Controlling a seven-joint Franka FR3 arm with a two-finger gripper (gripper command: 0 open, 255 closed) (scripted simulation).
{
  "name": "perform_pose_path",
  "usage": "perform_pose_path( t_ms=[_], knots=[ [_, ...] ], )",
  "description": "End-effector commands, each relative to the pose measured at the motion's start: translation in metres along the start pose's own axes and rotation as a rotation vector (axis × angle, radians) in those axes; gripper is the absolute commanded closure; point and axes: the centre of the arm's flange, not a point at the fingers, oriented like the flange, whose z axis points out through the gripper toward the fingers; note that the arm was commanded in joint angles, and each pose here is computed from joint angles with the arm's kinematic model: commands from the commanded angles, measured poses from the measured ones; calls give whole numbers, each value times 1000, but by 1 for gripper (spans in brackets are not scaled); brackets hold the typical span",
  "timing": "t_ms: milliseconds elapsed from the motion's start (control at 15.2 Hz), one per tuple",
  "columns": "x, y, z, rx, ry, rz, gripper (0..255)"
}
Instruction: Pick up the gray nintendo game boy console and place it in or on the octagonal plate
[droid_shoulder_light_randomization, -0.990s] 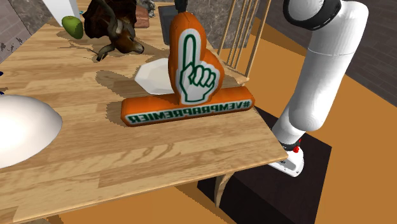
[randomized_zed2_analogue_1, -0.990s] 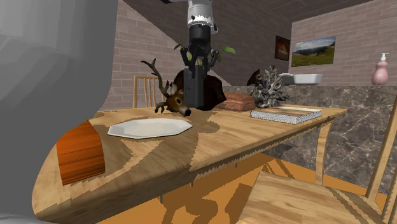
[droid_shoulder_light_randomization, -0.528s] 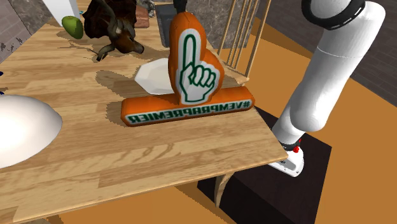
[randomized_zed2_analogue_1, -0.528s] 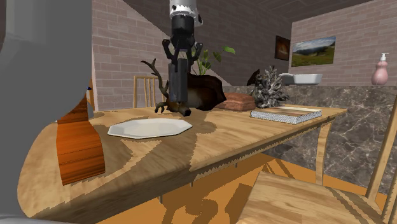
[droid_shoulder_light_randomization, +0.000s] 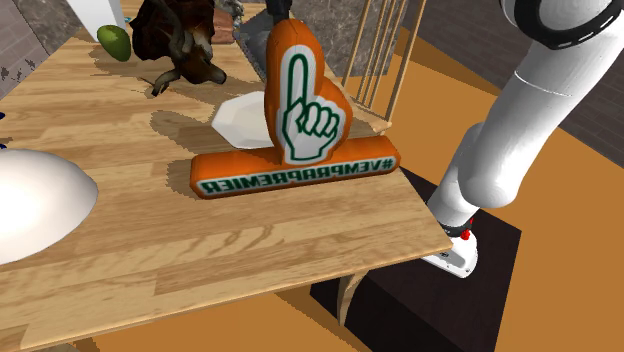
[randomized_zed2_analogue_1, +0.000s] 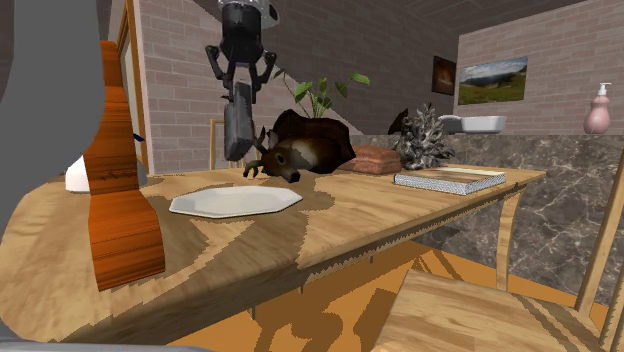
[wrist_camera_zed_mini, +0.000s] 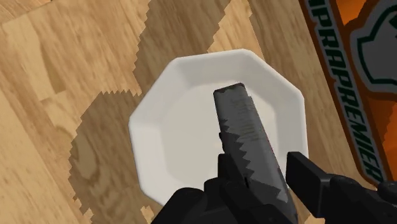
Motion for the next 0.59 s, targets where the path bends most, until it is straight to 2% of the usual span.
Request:
perform_pose_path(
  t_ms=[0, 528],
  knots=[
    [-1, -5, 7, 0, 0, 1, 255],
    [2, -4, 49, 0, 0, 1, 255]
  ],
)
